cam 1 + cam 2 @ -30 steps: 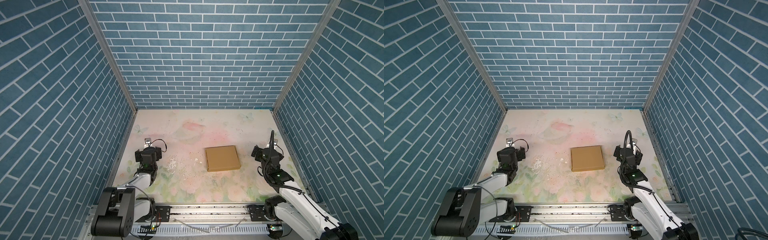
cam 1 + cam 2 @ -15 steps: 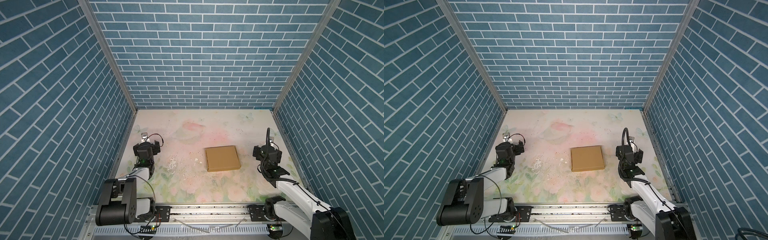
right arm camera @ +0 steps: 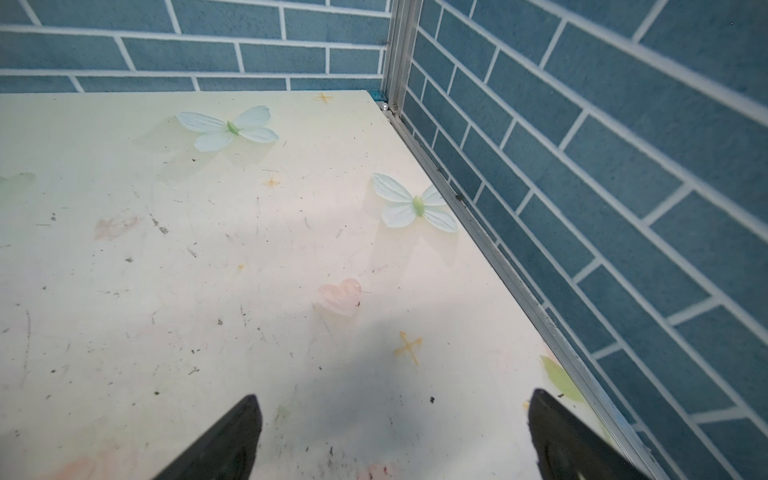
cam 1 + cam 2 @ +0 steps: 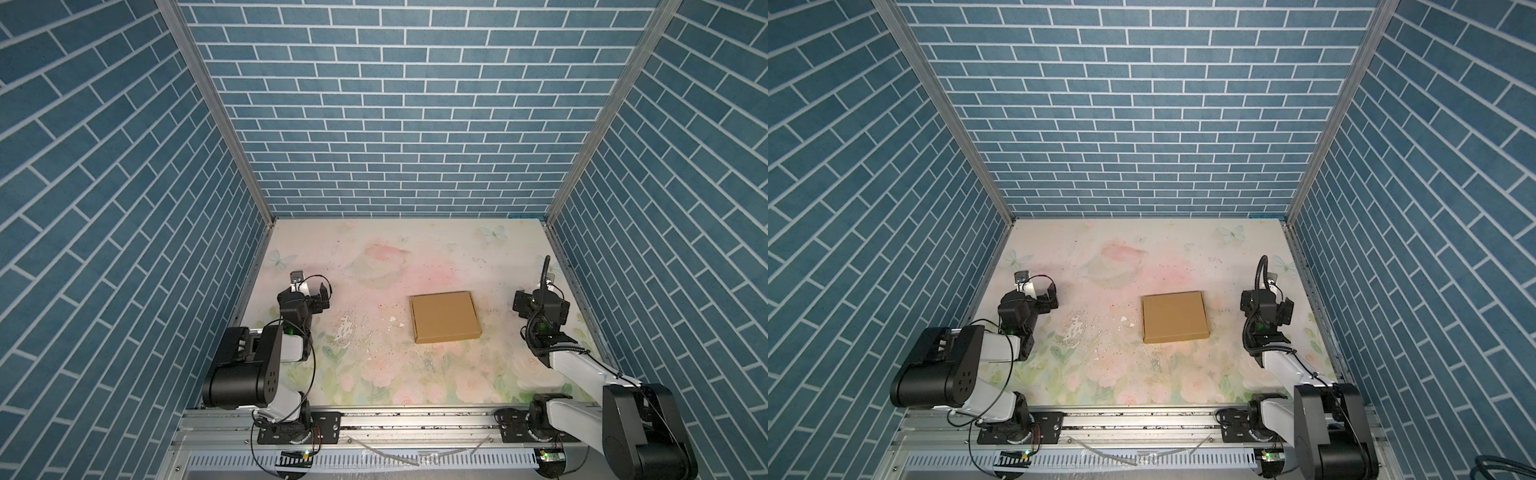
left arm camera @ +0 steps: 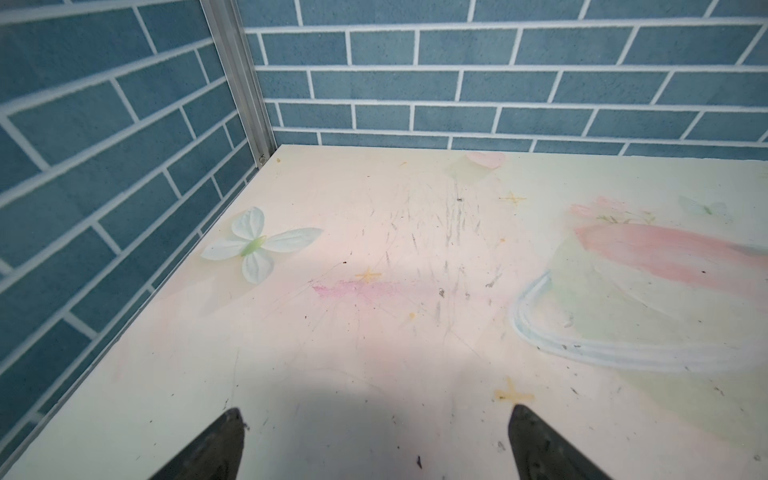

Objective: Fold the paper box

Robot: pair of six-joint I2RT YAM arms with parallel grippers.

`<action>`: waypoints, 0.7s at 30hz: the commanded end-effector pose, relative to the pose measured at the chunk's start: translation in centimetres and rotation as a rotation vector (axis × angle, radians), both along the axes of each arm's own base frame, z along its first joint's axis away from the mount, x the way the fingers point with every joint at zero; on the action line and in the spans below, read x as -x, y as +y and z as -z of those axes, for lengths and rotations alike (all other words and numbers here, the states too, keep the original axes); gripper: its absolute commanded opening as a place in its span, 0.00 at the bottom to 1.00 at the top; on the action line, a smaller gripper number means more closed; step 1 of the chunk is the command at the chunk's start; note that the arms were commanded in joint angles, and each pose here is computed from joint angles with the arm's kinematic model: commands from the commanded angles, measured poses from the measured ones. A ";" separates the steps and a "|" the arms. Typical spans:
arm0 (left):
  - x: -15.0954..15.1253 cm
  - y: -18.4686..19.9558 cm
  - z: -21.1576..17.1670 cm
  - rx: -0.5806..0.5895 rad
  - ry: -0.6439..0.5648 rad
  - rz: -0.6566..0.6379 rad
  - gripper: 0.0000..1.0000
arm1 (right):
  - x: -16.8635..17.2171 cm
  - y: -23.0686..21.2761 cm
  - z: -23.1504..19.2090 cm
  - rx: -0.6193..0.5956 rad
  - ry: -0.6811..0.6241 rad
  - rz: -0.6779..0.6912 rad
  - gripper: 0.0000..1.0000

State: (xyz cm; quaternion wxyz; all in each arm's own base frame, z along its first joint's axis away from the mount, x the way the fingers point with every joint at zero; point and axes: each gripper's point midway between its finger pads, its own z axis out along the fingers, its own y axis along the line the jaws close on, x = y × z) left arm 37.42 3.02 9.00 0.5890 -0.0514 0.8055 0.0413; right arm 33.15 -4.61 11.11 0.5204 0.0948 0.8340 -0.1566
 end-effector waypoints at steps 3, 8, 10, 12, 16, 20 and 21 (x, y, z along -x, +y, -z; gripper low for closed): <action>-0.8 -0.7 -0.9 -0.007 -0.023 0.052 1.00 | -1.2 0.1 -0.6 -0.009 -0.069 -0.073 0.99; -1.2 -1.0 -0.8 -0.004 -0.005 0.074 1.00 | -1.9 -0.5 -1.0 -0.010 -0.122 -0.078 0.99; -1.3 -1.3 -0.7 -0.004 -0.002 0.089 0.99 | -2.2 -0.7 -1.2 -0.018 -0.148 -0.080 0.99; -1.6 -1.6 -0.6 -0.006 0.015 0.111 0.99 | -2.8 -0.8 -1.0 -0.028 -0.127 -0.086 0.99; -1.7 -2.2 -0.5 -0.009 0.026 0.144 1.00 | -3.0 -0.2 -0.8 -0.035 -0.115 -0.125 0.99; -1.7 -2.2 -0.6 -0.010 0.024 0.145 1.00 | -3.0 0.5 -1.0 -0.085 -0.131 -0.156 0.99; -1.8 -2.2 -0.6 -0.010 0.025 0.145 1.00 | -3.1 1.2 -1.1 -0.115 -0.133 -0.187 0.99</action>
